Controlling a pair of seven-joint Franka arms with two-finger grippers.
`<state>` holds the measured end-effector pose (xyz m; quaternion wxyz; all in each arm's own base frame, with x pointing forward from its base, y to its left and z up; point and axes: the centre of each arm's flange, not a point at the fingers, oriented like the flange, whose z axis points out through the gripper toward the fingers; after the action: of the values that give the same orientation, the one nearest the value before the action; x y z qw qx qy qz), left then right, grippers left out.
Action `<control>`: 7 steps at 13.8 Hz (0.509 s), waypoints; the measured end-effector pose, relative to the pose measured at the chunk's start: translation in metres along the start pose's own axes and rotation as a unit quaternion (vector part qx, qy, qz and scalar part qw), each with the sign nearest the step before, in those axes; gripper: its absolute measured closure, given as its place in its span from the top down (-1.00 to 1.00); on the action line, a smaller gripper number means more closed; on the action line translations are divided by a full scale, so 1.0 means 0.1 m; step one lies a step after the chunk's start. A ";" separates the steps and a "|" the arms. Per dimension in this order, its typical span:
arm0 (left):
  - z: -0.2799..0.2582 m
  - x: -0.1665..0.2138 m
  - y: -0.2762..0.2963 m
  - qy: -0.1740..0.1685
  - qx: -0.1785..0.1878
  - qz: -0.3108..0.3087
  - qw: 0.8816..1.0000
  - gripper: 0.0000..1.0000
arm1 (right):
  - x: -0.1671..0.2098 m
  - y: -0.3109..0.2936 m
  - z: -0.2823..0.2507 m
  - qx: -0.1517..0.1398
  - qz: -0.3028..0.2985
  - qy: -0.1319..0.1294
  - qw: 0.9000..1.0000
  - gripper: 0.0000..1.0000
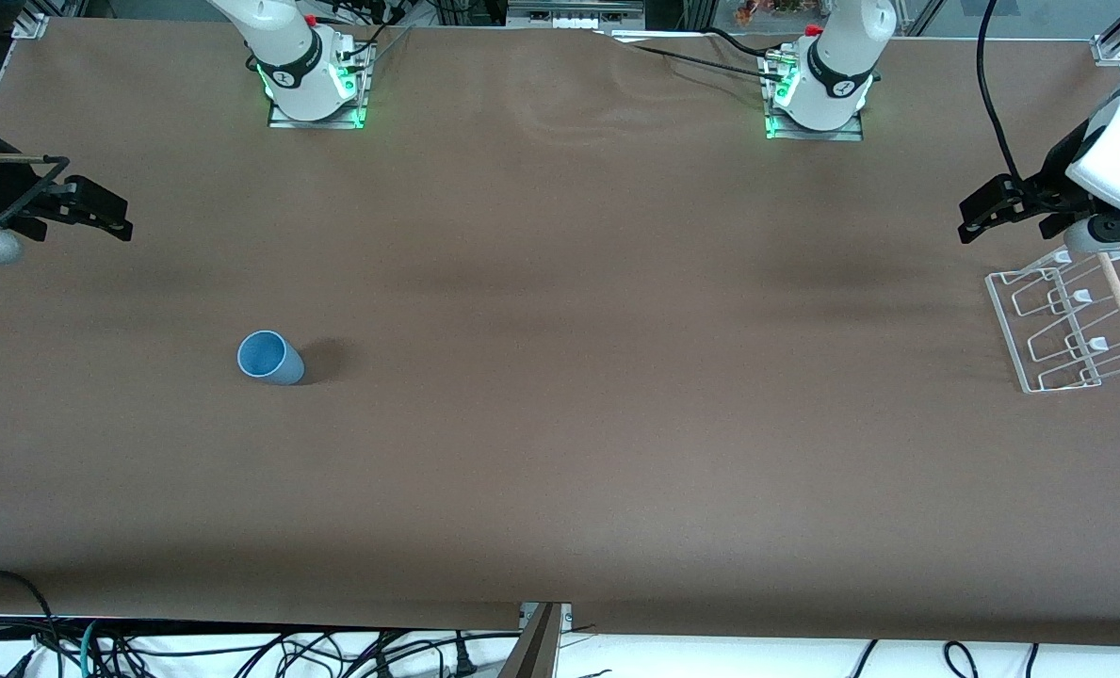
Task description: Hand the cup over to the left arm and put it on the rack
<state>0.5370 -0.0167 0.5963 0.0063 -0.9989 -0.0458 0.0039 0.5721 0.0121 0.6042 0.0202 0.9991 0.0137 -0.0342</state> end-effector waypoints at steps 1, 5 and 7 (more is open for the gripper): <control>0.00 0.00 -0.01 0.000 0.000 0.000 1.000 1.00 | 0.04 0.01 0.07 -0.006 0.000 -0.005 1.000 1.00; 0.00 0.00 -0.01 0.000 0.000 -0.001 1.000 1.00 | 0.29 0.03 0.51 -0.012 0.001 -0.002 1.000 1.00; 0.00 0.00 -0.01 0.000 0.000 -0.001 1.000 1.00 | 0.39 0.04 0.75 -0.011 -0.007 0.004 1.000 1.00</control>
<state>0.5371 -0.0155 0.5962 0.0062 -0.9989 -0.0469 0.0040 0.6061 0.0064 0.5266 0.0313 0.9988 0.0208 -0.0307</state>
